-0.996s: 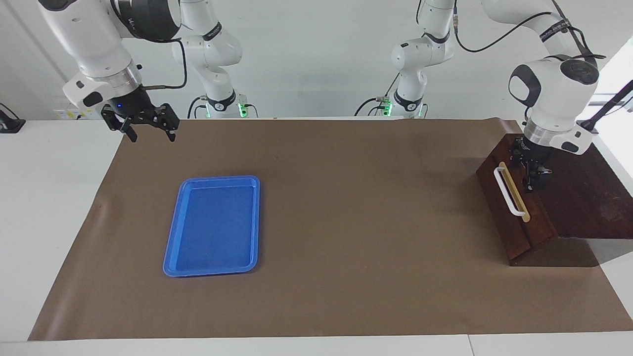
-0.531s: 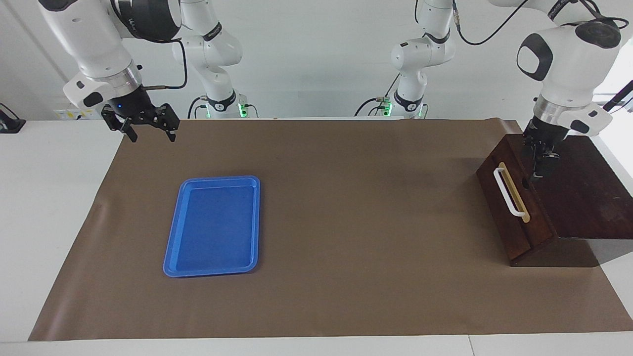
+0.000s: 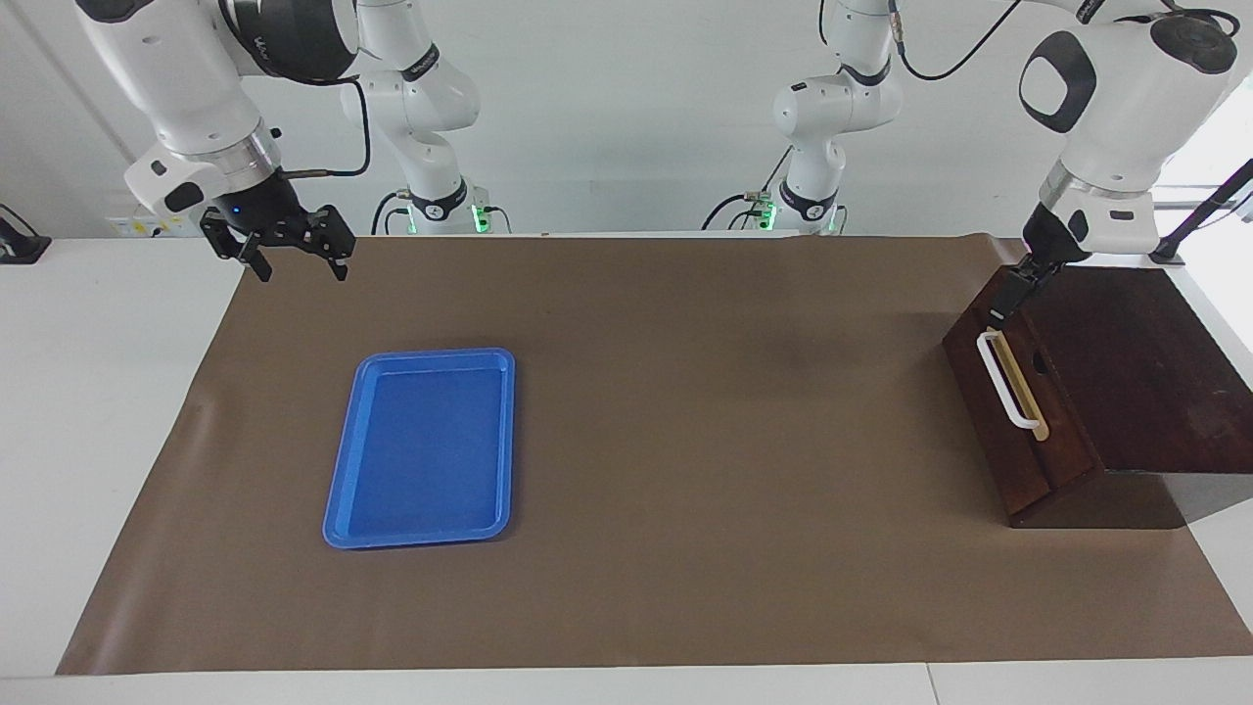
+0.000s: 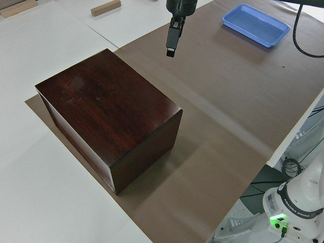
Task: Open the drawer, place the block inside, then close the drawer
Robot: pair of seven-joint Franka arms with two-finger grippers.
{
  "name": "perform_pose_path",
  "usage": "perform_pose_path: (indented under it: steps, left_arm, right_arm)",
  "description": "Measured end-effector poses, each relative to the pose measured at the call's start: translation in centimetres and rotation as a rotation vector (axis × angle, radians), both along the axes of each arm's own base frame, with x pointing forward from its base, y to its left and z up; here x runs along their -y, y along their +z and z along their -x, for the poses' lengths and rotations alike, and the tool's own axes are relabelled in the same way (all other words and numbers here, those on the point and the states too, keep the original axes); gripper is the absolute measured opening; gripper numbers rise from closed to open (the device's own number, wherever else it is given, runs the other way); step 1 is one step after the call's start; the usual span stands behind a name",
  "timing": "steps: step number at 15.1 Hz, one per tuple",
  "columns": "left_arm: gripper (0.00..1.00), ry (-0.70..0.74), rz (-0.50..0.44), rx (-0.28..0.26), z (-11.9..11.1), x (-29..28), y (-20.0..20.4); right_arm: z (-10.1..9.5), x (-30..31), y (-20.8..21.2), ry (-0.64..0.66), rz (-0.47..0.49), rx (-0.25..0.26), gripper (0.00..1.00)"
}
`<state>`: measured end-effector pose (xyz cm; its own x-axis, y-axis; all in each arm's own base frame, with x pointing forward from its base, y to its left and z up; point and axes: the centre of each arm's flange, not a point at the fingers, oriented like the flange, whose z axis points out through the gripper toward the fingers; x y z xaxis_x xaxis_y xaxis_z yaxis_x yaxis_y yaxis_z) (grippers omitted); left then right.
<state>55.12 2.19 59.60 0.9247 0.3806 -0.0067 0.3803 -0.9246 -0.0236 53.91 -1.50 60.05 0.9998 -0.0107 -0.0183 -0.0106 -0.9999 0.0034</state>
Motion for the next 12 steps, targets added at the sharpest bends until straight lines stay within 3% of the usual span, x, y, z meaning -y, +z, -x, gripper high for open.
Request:
perform_pose_path:
  steps: [3,12]
  left_arm:
    - [1.0,-0.132,0.005,-0.016,0.3,0.5,1.4]
    - [1.0,-0.329,0.016,-0.032,1.7,3.4,2.5]
  right_arm:
    - [0.0,0.0,0.0,0.0,0.0,-0.004,1.0]
    - [0.0,0.0,0.0,0.0,0.0,-0.004,1.0]
